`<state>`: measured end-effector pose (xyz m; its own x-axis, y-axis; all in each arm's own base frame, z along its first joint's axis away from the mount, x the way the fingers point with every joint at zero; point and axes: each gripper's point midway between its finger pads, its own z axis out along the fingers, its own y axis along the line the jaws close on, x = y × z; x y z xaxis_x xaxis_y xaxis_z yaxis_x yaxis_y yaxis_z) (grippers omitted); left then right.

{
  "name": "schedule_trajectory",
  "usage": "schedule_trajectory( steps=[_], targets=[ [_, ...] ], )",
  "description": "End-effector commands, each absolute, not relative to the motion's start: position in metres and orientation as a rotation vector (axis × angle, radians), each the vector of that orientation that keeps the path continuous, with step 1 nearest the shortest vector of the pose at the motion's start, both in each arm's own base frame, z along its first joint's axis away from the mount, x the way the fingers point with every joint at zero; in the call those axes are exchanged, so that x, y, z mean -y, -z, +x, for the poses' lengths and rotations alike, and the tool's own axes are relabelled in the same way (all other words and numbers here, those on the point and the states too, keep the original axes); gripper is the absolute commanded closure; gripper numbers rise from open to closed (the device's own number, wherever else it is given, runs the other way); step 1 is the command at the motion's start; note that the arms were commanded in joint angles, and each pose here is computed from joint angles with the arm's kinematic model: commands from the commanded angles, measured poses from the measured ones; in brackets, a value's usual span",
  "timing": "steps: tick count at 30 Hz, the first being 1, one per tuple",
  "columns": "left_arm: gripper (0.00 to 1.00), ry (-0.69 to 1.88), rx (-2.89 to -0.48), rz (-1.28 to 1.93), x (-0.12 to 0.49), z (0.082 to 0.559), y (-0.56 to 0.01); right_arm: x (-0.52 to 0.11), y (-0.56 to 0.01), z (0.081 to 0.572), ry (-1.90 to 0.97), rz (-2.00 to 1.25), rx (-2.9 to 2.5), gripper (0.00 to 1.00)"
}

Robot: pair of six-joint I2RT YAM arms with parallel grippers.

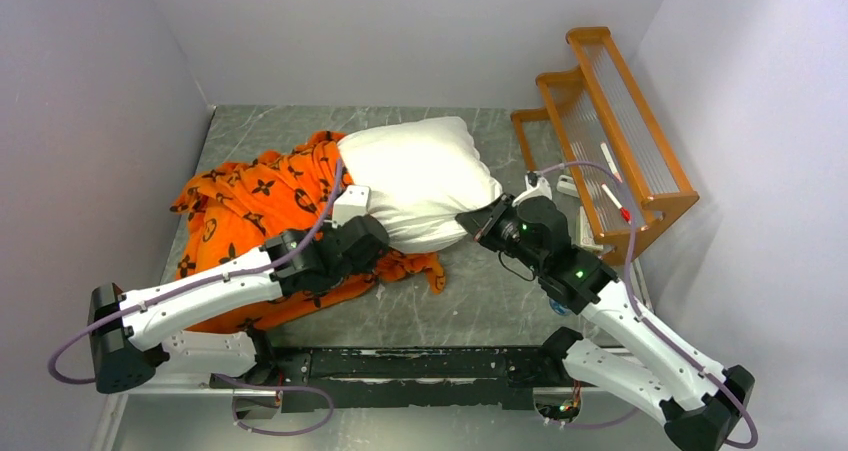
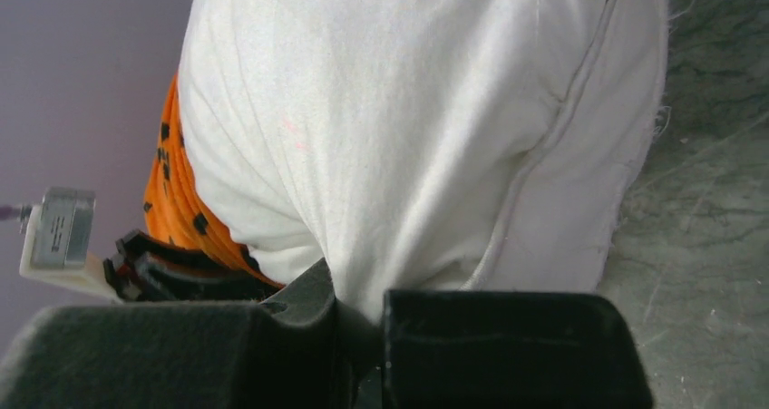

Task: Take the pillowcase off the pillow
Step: Remove the pillow from the pillowcase.

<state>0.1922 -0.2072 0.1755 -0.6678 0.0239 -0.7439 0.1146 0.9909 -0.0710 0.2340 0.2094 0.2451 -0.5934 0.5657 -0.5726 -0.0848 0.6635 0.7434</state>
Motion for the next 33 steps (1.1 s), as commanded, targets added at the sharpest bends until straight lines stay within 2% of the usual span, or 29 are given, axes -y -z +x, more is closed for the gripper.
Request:
schedule_trajectory(
  steps=[1,2,3,4,9,14,18,24,33],
  targets=[
    [0.66,0.148,-2.208,0.075,0.203,0.231,-0.189,-0.183,-0.307,0.238,-0.955,0.445,-1.808,1.0],
    [0.81,0.156,-2.198,0.088,0.201,0.234,-0.194,-0.176,-0.307,0.238,-0.92,0.457,-1.805,1.0],
    [0.9,0.17,-2.184,0.119,0.203,0.236,-0.2,-0.17,-0.31,0.238,-0.89,0.462,-1.799,1.0],
    [0.95,0.176,-2.168,0.143,0.203,0.237,-0.207,-0.164,-0.311,0.239,-0.853,0.47,-1.794,1.0],
    [0.95,0.095,-2.168,0.236,0.19,0.234,-0.223,-0.128,-0.31,0.243,-0.652,0.562,-1.788,1.0],
    [0.95,-0.089,-2.233,0.115,0.14,0.215,-0.213,-0.098,-0.308,0.242,-0.465,0.641,-1.798,1.0],
    [0.95,-0.098,-2.249,0.018,0.116,0.201,-0.21,-0.091,-0.307,0.243,-0.399,0.644,-1.812,1.0],
    [0.95,-0.146,-2.241,-0.084,0.09,0.191,-0.22,-0.108,-0.278,0.25,-0.386,0.619,-1.941,1.0],
    [0.95,-0.189,-2.207,-0.044,0.074,0.187,-0.248,-0.117,-0.233,0.283,-0.597,0.541,-2.141,1.0]
  ],
)
